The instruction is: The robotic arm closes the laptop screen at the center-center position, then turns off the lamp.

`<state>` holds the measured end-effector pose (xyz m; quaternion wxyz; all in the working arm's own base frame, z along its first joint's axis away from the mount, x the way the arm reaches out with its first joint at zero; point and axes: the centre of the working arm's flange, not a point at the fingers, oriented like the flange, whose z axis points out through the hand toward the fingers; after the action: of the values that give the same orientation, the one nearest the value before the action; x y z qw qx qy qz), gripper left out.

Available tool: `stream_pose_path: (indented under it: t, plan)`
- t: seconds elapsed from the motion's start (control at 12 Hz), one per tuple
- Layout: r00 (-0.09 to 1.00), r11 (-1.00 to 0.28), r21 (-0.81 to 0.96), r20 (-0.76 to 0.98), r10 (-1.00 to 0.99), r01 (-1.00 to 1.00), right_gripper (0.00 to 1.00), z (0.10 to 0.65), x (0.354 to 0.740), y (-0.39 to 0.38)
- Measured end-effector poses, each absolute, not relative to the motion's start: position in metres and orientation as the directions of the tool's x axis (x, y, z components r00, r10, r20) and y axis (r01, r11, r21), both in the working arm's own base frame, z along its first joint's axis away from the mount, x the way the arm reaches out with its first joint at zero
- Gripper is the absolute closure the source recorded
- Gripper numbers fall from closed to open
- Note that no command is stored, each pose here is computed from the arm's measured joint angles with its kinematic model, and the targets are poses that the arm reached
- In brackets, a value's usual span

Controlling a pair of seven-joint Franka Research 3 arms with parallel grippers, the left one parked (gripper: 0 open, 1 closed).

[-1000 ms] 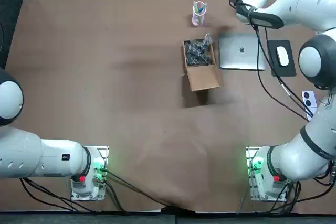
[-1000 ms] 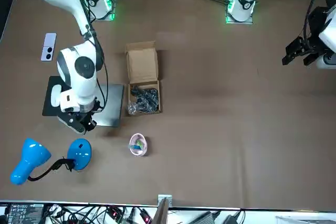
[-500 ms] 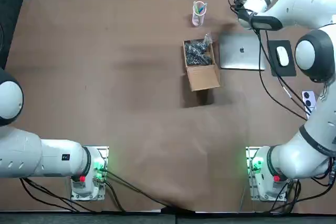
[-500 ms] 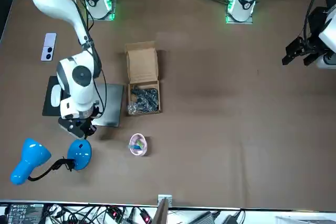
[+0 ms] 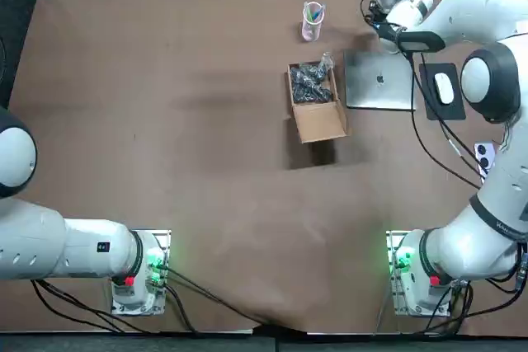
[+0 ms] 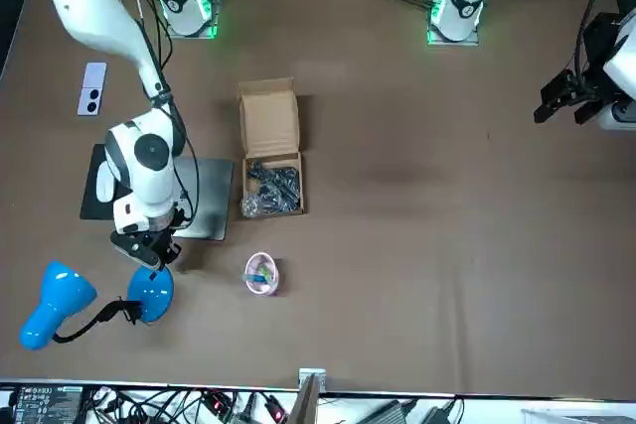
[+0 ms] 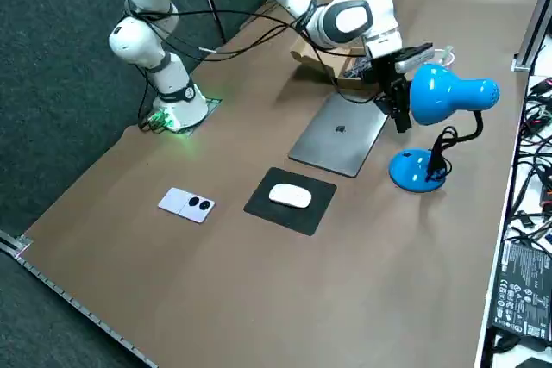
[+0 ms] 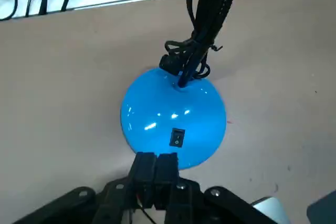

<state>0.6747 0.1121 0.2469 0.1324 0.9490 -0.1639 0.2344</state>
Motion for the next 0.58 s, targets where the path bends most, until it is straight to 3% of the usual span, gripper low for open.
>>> stream_pose_path:
  t: [0.58]
  plan:
    - [0.839, -0.919, 0.163, 0.488, -0.241, -0.358, 0.98, 0.221, 0.68, 0.102]
